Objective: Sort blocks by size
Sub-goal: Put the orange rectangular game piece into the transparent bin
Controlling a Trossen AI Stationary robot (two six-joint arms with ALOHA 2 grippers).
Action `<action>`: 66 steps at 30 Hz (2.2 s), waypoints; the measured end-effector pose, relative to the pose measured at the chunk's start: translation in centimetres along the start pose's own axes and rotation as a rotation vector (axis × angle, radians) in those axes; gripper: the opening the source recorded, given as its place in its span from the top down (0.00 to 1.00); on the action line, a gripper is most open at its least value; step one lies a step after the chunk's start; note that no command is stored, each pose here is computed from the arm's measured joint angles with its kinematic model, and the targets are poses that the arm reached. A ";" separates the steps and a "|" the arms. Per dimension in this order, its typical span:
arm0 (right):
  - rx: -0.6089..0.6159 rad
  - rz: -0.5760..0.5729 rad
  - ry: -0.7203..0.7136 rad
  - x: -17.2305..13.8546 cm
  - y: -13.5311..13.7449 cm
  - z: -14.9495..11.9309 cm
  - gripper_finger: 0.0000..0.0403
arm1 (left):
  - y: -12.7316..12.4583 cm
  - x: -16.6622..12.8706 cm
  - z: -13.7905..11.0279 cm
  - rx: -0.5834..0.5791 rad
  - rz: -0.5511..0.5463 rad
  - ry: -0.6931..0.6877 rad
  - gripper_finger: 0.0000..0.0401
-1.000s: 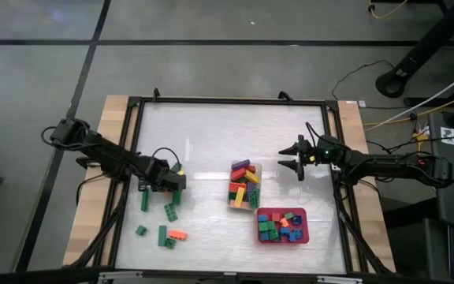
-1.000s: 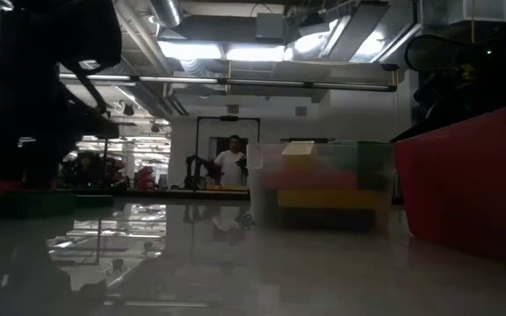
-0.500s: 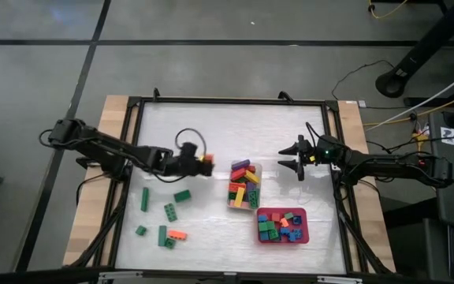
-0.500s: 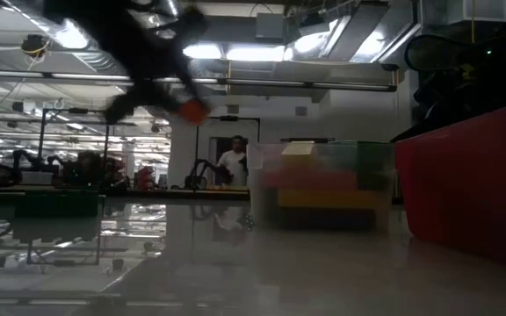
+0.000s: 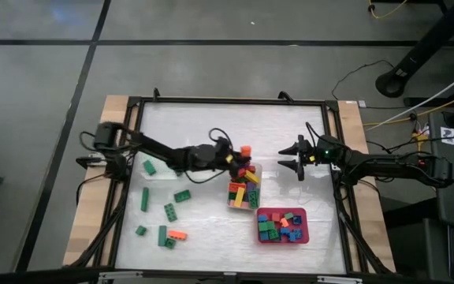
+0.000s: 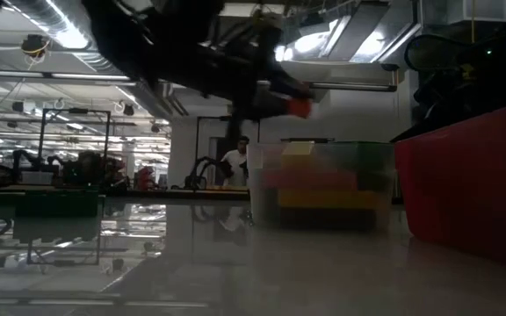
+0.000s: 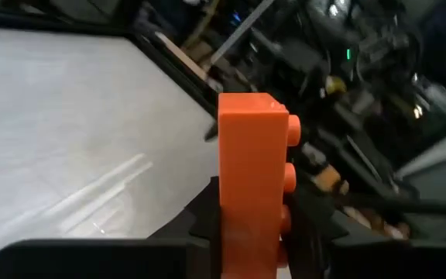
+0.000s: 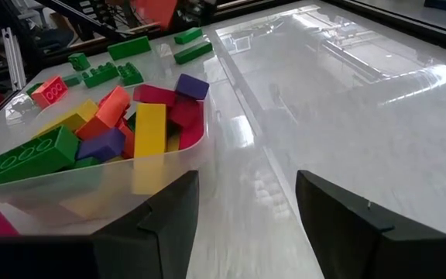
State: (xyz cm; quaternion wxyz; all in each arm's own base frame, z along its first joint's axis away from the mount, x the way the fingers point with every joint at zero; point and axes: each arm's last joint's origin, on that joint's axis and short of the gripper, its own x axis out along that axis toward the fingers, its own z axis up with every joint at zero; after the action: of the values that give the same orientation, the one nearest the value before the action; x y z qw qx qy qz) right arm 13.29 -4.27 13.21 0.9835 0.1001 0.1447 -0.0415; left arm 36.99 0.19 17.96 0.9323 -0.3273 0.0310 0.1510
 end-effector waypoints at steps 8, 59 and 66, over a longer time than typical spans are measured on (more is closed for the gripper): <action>0.000 -0.007 -0.002 0.0 0.0 0.0 0.47 | -1.6 3.6 -1.9 0.254 -0.121 0.130 0.79; 0.000 -0.007 -0.001 0.0 0.0 0.0 0.47 | -1.0 3.9 -2.3 0.398 -0.065 0.213 0.67; 0.000 -0.007 -0.001 0.0 0.0 0.0 0.47 | -0.9 3.8 -2.1 0.418 -0.059 0.220 0.53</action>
State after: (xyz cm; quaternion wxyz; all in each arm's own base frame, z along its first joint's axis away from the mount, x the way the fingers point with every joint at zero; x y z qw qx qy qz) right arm 13.29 -4.29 13.22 0.9834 0.0997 0.1445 -0.0453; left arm 41.00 -0.80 16.25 0.9747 -0.1427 0.1537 0.0775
